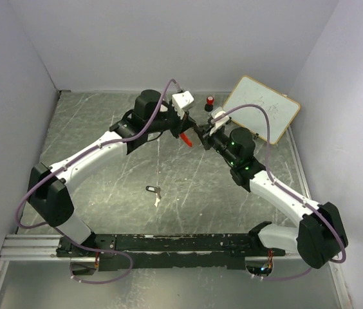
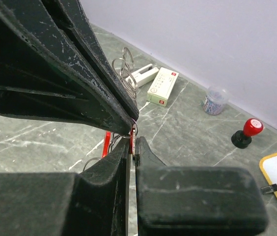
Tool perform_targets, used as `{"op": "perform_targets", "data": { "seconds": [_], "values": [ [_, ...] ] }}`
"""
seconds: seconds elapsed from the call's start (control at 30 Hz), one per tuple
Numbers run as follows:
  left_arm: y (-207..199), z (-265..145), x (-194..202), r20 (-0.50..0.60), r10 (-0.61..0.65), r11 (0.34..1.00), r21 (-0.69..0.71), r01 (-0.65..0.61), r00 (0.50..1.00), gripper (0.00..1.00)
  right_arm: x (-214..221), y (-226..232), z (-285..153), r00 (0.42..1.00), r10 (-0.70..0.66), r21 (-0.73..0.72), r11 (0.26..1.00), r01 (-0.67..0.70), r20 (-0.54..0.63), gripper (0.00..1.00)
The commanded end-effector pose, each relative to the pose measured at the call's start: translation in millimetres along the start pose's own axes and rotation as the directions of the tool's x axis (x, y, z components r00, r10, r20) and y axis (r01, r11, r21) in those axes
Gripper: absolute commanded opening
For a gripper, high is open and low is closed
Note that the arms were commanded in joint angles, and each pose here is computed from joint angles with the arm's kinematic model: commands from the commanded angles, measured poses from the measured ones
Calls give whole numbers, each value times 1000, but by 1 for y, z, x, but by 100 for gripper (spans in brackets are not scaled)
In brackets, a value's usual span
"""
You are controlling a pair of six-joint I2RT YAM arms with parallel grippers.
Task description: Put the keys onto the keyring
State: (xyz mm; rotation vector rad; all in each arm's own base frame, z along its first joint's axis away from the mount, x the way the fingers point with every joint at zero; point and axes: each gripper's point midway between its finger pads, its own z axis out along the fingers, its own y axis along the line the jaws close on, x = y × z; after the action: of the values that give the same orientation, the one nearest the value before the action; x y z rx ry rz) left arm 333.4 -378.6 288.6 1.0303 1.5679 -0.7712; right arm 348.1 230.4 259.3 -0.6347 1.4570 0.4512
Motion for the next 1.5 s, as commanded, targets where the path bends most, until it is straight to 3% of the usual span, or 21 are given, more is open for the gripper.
{"op": "perform_targets", "data": {
  "seconds": [0.0, 0.07, 0.13, 0.23, 0.53, 1.0, 1.37, 1.47],
  "values": [
    [3, -3, -7, -25, -19, 999, -42, 18, 1000, 19, -35, -20, -7, 997, -10, 100, 995, 2, 82, 0],
    [8, -7, -10, -15, -11, 997, -79, 10, 1000, 40, -35, -23, -9, 998, 1, 118, 993, -9, 63, 0],
    [12, -13, -17, 20, 6, 994, -109, -4, 1000, 55, -35, -26, -8, 999, 11, 133, 991, -15, 33, 0],
    [14, -25, -27, 70, 29, 989, -148, -18, 997, 63, -33, -27, -9, 1000, 14, 135, 991, -15, 5, 0],
    [22, -41, -23, 54, 86, 974, -214, -73, 995, 61, -31, -27, -11, 999, -10, 127, 992, 14, -35, 0],
    [-1, -13, -15, 61, 130, 991, -21, -129, 990, 48, -32, -19, -6, 997, -27, 64, 997, 31, -68, 0],
    [1, 0, -18, 81, 130, 991, -5, -130, 988, 46, -26, -15, -3, 996, -29, 41, 999, 33, -83, 0],
    [2, 3, -19, 84, 130, 991, -7, -130, 988, 42, -23, -14, -2, 996, -30, 36, 999, 33, -89, 0]
  ]
}}
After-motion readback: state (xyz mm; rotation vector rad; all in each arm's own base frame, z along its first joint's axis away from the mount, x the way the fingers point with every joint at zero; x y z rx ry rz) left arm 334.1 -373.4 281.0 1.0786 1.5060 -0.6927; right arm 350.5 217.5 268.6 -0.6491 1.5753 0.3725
